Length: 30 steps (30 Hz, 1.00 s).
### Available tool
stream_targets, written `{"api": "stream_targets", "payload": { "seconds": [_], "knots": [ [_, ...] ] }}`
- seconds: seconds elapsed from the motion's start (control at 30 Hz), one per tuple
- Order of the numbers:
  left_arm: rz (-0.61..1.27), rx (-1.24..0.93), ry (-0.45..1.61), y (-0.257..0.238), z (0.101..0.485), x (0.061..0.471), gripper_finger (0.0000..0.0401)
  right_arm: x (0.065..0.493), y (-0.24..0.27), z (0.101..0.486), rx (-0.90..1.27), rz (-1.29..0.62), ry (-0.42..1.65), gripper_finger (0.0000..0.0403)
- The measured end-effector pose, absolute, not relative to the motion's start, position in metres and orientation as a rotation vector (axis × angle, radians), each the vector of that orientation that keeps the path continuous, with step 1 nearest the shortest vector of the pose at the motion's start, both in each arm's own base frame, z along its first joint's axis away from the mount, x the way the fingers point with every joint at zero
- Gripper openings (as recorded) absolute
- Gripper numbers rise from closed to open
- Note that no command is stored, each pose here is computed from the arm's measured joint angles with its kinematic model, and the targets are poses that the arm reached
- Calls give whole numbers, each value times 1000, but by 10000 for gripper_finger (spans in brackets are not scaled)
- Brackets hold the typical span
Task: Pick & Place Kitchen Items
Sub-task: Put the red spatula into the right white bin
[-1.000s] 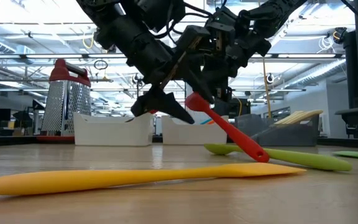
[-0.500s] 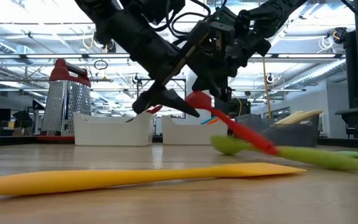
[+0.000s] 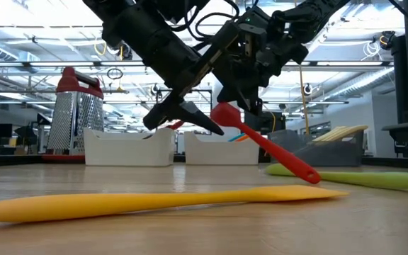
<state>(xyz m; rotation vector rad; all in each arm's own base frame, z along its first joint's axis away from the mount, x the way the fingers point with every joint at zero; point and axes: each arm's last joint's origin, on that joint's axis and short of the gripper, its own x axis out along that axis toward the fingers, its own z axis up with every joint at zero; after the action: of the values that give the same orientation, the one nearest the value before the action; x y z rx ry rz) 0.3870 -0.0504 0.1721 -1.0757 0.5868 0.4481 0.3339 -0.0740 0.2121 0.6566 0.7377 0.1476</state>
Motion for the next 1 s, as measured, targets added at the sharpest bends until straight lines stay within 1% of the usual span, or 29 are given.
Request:
{"api": "stream_targets", "payload": {
  "seconds": [0.27,0.53,1.0],
  "knots": [
    [491,-1096,491,-56,176,389,241,335,-74,214,652,151,715,0],
    [563,-1079,465,-63,173,385,241,335,-74,214,652,151,715,0],
    [580,-1108,403,-71,173,386,241,336,-75,214,648,152,706,0]
  ]
}}
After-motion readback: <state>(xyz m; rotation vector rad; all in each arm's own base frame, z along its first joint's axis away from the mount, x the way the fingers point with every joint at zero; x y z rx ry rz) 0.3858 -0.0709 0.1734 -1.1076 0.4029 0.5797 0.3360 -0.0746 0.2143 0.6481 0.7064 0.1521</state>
